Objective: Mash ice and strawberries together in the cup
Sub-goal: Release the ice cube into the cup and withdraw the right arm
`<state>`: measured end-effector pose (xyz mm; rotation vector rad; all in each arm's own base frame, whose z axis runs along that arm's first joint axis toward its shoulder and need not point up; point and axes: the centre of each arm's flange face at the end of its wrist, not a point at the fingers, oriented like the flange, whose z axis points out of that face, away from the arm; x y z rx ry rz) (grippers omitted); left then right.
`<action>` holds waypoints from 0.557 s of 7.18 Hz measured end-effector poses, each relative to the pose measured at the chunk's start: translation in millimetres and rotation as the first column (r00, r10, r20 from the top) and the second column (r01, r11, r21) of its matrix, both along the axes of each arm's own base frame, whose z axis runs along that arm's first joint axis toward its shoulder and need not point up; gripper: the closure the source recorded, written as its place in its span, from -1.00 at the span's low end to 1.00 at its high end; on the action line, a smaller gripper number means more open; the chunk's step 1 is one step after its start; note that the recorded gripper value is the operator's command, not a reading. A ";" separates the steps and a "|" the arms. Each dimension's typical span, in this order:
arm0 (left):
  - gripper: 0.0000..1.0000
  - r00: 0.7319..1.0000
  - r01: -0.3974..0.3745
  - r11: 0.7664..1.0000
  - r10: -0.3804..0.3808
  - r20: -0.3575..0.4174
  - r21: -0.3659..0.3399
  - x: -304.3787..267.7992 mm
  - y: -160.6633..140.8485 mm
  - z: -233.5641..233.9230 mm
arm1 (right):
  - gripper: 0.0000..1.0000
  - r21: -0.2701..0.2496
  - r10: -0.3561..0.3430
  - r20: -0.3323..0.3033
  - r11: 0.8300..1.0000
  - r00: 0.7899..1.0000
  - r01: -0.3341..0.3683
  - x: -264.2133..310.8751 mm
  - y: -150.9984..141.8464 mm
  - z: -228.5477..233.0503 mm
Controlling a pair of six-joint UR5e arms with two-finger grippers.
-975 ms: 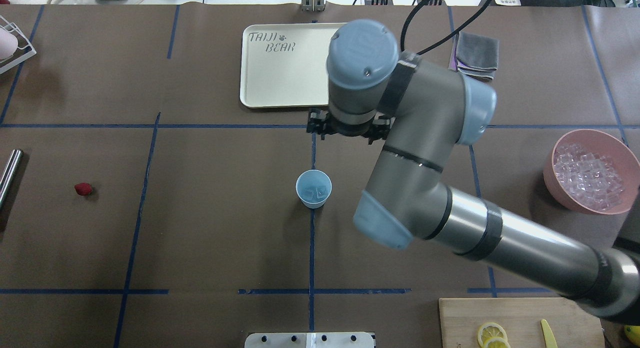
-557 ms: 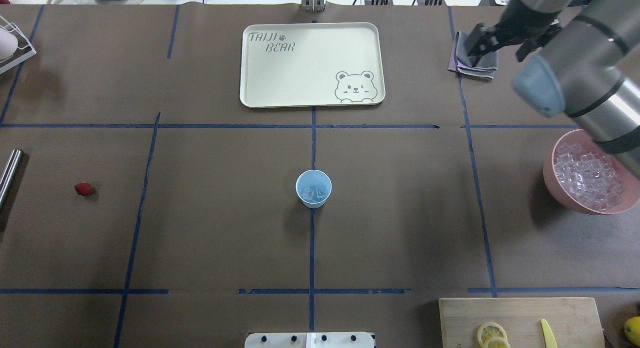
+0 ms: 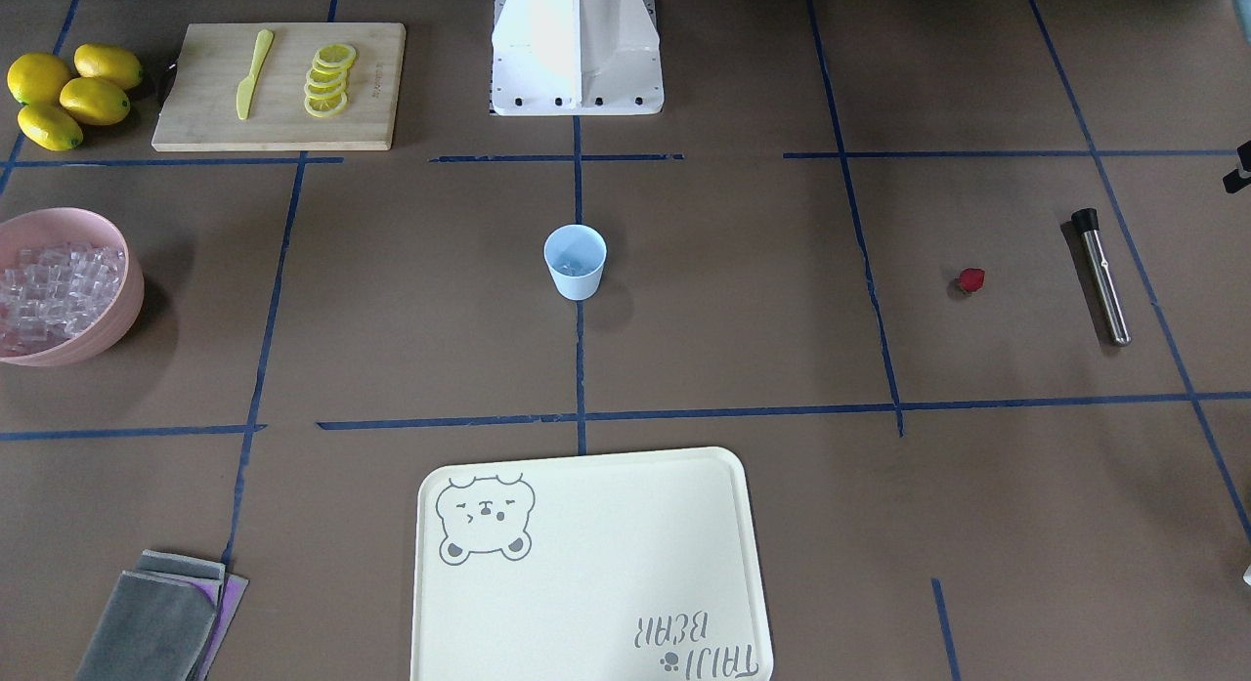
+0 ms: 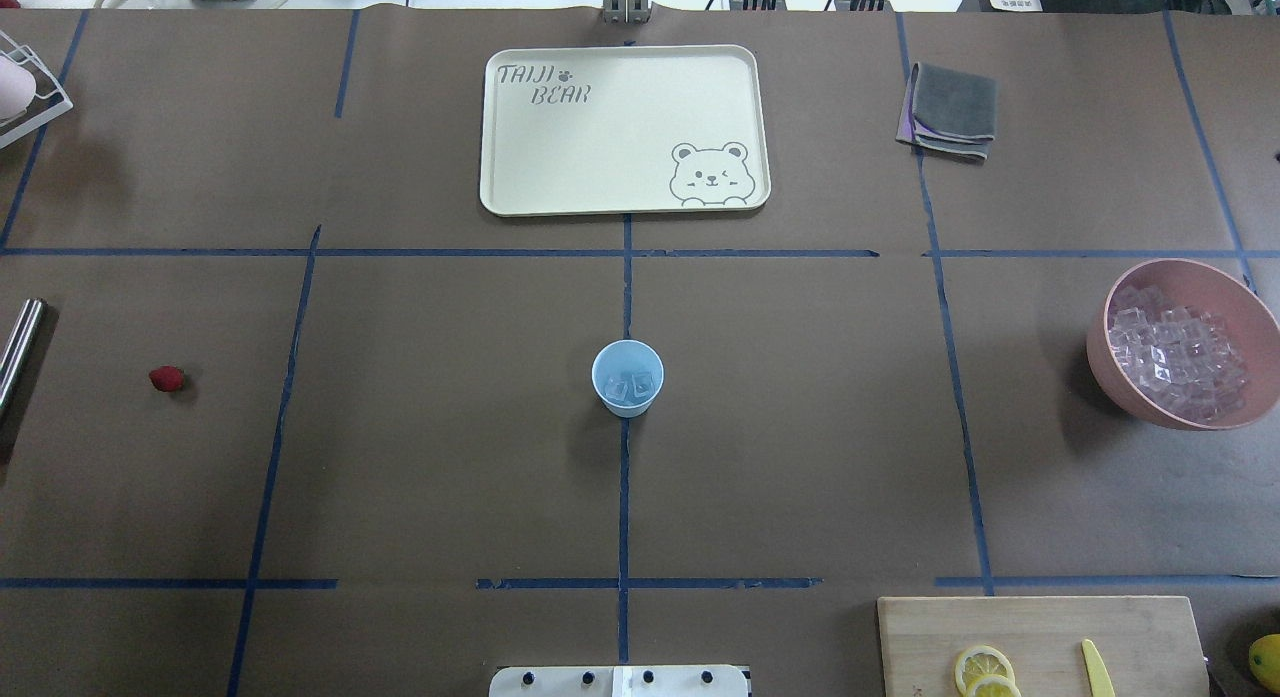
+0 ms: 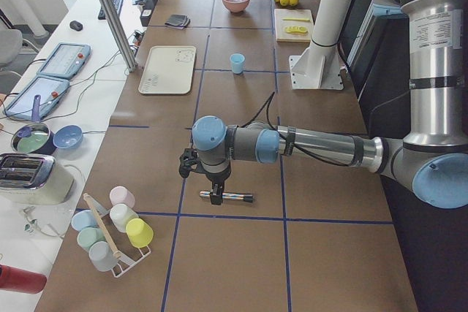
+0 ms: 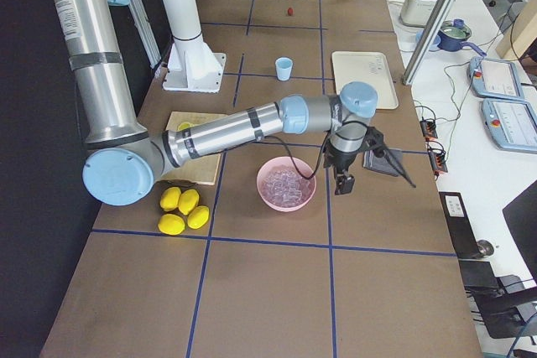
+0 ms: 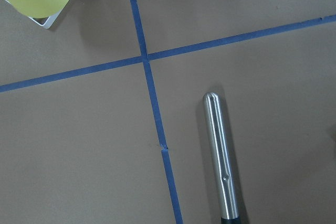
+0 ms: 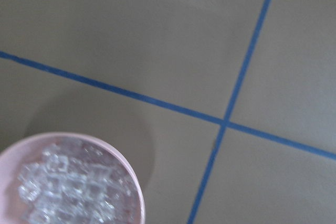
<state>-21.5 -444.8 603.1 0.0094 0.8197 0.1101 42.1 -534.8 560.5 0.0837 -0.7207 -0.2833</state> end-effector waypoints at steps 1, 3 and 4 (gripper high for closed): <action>-1.00 1.000 0.000 1.000 0.000 0.001 0.006 0.1 -2.8 -2.6 | -0.98 -0.035 0.017 0.013 0.999 1.000 -0.016 35.1 38.4 41.6; -1.00 1.000 0.000 1.000 -0.001 0.007 0.031 -0.5 -8.9 -9.0 | -0.99 -0.120 0.071 0.027 0.990 0.997 -0.067 69.1 106.2 99.8; -1.00 1.000 0.001 0.998 -0.001 0.008 0.063 0.0 -19.1 -19.4 | -0.99 -0.135 0.089 0.028 0.987 0.996 -0.085 72.9 123.0 111.7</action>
